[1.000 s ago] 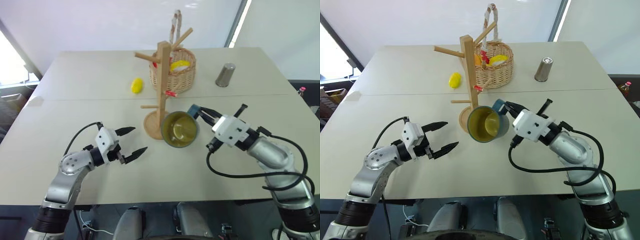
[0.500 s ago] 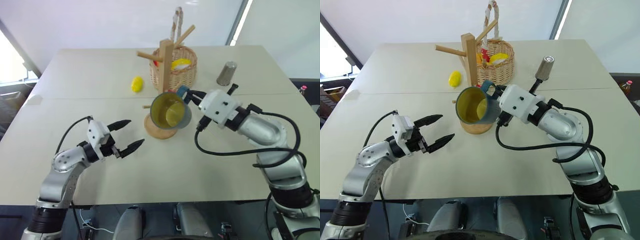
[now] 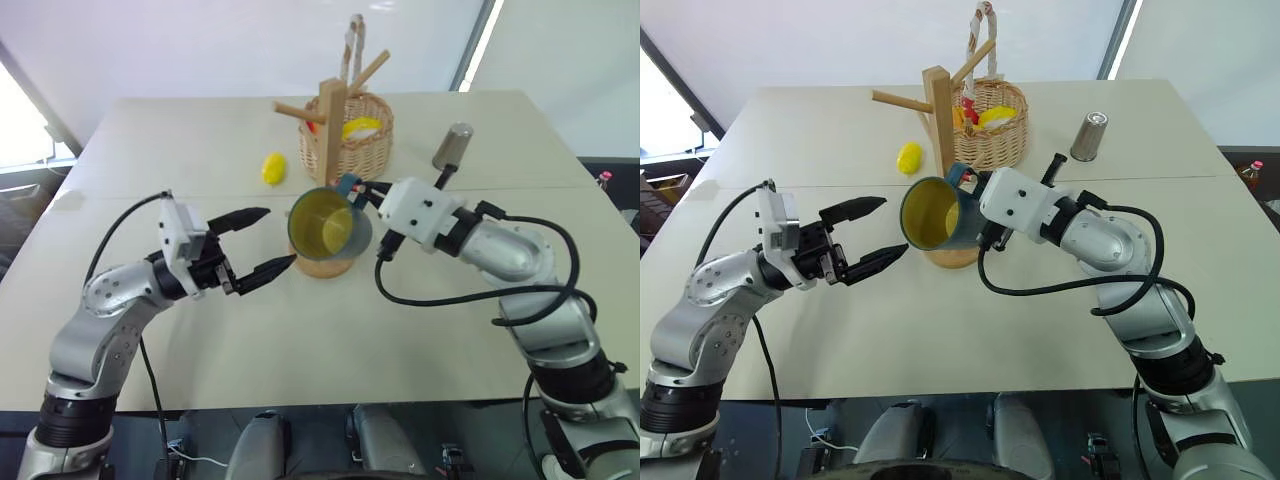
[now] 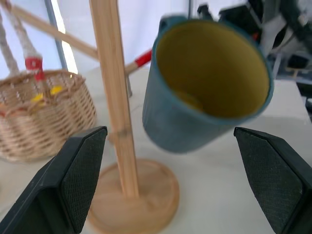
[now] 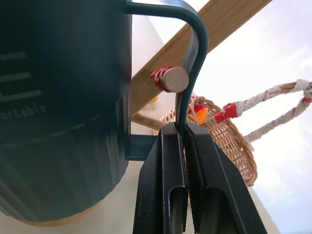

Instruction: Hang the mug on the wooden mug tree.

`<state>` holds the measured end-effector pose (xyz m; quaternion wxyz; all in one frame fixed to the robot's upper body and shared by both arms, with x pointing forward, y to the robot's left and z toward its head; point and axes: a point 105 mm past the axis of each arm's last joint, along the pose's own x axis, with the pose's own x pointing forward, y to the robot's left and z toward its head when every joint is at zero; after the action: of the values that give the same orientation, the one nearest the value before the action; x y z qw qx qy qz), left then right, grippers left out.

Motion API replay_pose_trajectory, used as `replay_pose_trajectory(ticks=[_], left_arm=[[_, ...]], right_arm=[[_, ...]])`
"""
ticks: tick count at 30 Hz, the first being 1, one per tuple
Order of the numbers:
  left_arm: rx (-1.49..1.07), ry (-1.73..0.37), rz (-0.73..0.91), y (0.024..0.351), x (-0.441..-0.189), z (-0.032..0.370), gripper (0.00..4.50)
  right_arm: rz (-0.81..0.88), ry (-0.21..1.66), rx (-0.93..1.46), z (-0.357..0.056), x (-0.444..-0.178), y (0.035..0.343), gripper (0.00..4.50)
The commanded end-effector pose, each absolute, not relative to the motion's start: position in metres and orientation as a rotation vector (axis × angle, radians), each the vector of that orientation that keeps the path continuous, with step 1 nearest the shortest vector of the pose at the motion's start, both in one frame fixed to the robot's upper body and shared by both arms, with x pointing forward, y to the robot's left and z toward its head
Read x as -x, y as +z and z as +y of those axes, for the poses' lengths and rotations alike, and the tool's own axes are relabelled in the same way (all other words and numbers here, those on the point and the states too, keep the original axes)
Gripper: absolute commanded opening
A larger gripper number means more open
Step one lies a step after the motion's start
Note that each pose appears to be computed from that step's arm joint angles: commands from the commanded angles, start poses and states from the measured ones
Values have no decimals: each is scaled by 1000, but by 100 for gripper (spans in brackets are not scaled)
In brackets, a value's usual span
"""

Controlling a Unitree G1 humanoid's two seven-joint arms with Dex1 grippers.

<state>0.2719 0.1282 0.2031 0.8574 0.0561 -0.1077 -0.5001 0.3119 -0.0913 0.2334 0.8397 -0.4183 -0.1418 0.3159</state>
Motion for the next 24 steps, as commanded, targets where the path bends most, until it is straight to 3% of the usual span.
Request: replay_pose_trajectory(ticks=[1,3,6,11,19,22,24], left_arm=[[-132,-1051,-270,216,-268,129,450],[-131,-1049,-269,216,-268,129,450],[-127,-1043,-269,215,-268,129,450],[-126,-1036,-268,214,-269,129,450],[-119,-925,-228,204,-279,143,450],[-113,-792,-201,195,-292,162,450],[-130,-648,-190,185,-304,183,450]], right_arm=[[-352,652,893,-87,-310,245,6],[-340,656,884,-87,-310,243,6],[-335,652,866,-88,-312,243,97],[-363,619,877,-91,-315,249,339],[-332,524,776,-134,-314,256,339],[-286,473,546,-164,-311,243,339],[-218,425,409,-186,-309,216,339]])
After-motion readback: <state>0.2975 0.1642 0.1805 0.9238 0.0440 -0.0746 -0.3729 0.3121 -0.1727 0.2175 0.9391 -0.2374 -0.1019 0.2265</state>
